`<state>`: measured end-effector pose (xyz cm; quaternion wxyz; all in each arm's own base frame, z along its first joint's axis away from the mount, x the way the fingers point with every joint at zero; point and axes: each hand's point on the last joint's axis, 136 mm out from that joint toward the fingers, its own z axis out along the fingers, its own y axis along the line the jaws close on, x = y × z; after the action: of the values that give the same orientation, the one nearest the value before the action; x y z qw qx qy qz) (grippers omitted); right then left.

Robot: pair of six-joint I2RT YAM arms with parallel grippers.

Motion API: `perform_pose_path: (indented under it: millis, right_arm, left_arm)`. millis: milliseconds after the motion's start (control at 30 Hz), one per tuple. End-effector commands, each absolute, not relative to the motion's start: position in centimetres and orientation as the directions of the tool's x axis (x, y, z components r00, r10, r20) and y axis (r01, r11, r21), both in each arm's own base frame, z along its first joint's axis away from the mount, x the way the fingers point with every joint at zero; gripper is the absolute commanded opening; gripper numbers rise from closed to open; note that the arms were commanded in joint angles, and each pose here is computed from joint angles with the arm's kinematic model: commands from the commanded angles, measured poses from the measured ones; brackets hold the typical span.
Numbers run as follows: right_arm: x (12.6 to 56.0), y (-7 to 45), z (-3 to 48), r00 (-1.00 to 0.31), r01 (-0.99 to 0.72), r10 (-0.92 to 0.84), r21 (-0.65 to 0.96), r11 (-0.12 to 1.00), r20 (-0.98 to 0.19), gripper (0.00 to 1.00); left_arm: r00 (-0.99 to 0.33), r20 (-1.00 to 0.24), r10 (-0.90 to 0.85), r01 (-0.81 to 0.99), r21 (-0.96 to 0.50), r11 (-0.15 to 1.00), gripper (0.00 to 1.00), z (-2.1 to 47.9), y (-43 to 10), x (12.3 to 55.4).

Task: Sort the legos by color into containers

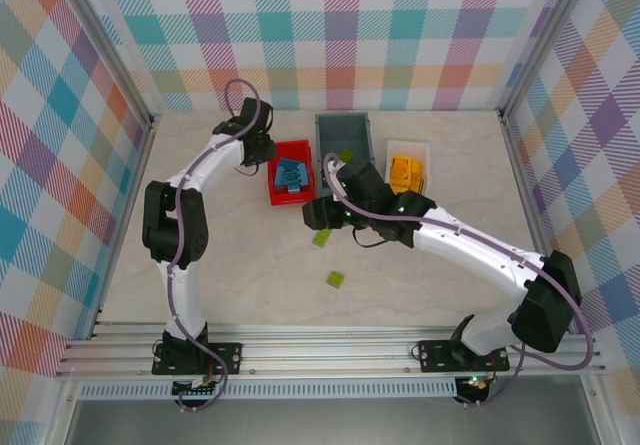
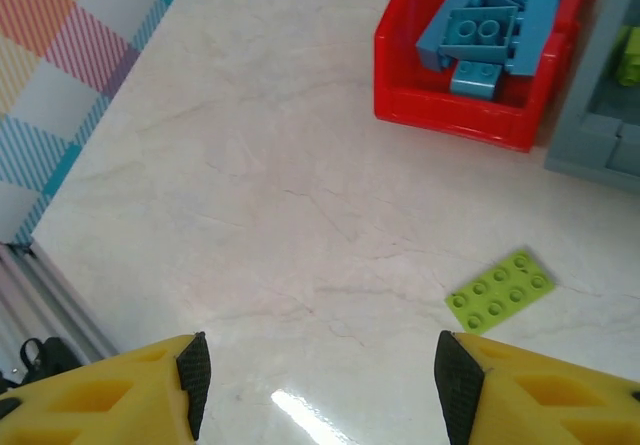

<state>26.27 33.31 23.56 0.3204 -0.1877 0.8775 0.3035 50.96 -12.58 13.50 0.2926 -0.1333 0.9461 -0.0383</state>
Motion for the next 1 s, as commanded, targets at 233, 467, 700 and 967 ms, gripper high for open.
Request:
perform_pose_path:
  millis: [233, 467, 700, 967]
  right_arm:
    - [27.3, 31.8, 27.6, -0.648, -0.512, -0.019, 0.418, 0.75, -0.761, 0.64]
    - [27.0, 31.4, 26.8, -0.682, -0.499, -0.013, 0.452, 0.74, -0.731, 0.66]
    - [26.7, 31.7, 26.2, -0.705, -0.494, -0.025, 0.466, 0.734, -0.709, 0.69]
    - [26.9, 31.6, 25.8, -0.715, -0.48, -0.024, 0.466, 0.743, -0.698, 0.7]
  left_arm:
    - [-0.794, -0.565, -0.223, -0.103, -0.236, 0.966, 0.33, 16.5, -16.5, 51.7]
    - [-0.827, -0.514, -0.228, -0.107, -0.253, 0.961, 0.34, 14.4, -17.6, 52.8]
    - [-0.858, -0.454, -0.238, -0.14, -0.24, 0.961, 0.35, 11.4, -18.0, 53.5]
    - [-0.868, -0.437, -0.235, -0.143, -0.232, 0.962, 0.45, 10.6, -18.6, 53.1]
